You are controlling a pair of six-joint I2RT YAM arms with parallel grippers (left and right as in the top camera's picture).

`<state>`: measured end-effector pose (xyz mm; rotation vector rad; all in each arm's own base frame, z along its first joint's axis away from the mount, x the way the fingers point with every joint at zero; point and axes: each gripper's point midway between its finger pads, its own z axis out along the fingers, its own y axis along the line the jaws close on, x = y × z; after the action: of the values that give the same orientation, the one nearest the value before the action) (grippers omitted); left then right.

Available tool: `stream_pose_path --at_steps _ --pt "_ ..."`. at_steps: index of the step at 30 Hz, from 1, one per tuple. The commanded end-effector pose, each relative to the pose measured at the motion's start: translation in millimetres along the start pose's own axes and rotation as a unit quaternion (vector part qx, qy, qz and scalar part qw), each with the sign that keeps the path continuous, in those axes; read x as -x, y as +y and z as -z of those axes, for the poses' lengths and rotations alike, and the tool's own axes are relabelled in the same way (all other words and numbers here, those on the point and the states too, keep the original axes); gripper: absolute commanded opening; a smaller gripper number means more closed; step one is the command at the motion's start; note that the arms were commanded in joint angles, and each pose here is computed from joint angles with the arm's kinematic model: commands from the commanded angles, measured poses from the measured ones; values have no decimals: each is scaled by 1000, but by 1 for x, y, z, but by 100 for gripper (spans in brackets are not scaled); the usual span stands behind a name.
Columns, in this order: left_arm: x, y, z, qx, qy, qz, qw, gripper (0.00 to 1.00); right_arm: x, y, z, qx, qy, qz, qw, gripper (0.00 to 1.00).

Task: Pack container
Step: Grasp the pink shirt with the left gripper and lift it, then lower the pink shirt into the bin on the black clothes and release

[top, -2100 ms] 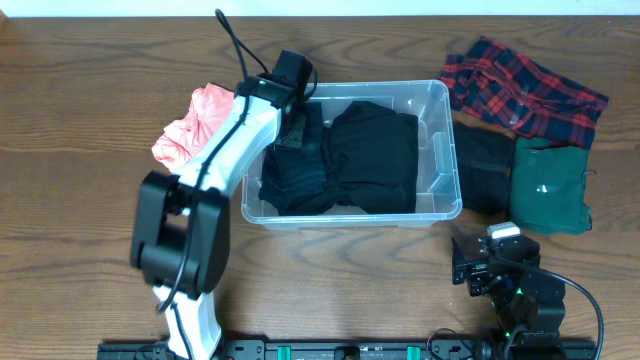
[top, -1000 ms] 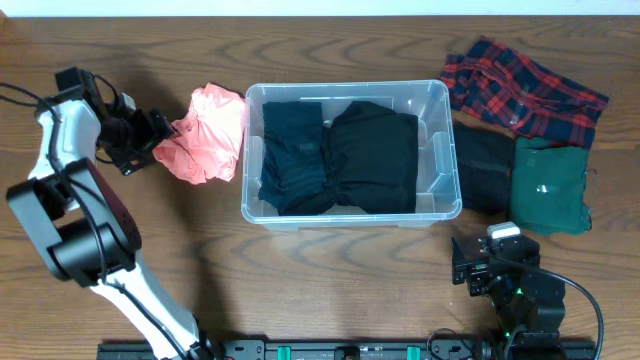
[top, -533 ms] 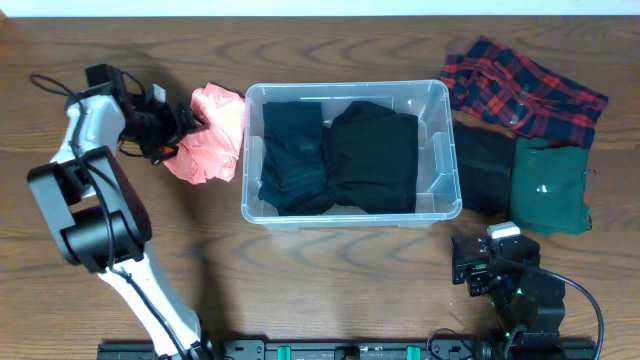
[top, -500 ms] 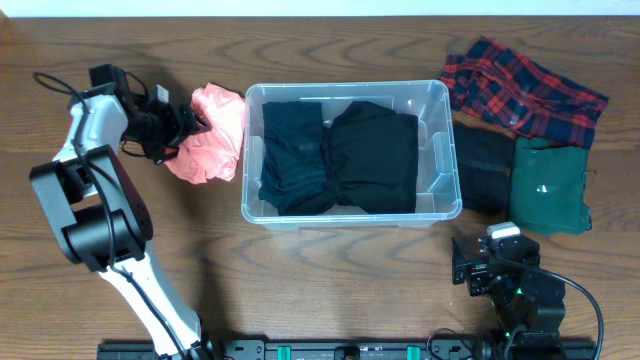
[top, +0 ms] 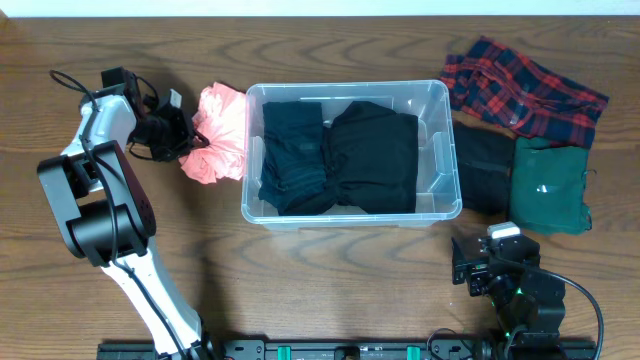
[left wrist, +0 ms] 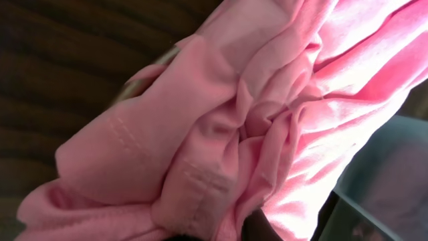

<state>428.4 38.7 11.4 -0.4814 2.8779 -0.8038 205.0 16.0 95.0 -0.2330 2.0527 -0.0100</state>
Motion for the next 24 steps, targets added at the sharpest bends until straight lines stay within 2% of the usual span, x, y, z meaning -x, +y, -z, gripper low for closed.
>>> stream_pose_path --at_steps 1,8,14,19,24 --pt "-10 -4 13 13 6 -17 1000 6 -1 -2 0 -5 -1 3 1000 99" --pt "-9 -73 117 -46 -96 -58 993 6 -1 -2 0 -5 -1 3 1000 99" --pt "-44 -130 194 -78 -164 -42 983 6 -1 -2 0 -5 -1 3 1000 99" --pt "-71 -171 215 -104 -181 -30 978 6 -1 -2 0 -5 -1 3 1000 99" --pt "-95 -223 198 -134 -152 -60 977 6 -1 -2 0 -5 -1 3 1000 99"
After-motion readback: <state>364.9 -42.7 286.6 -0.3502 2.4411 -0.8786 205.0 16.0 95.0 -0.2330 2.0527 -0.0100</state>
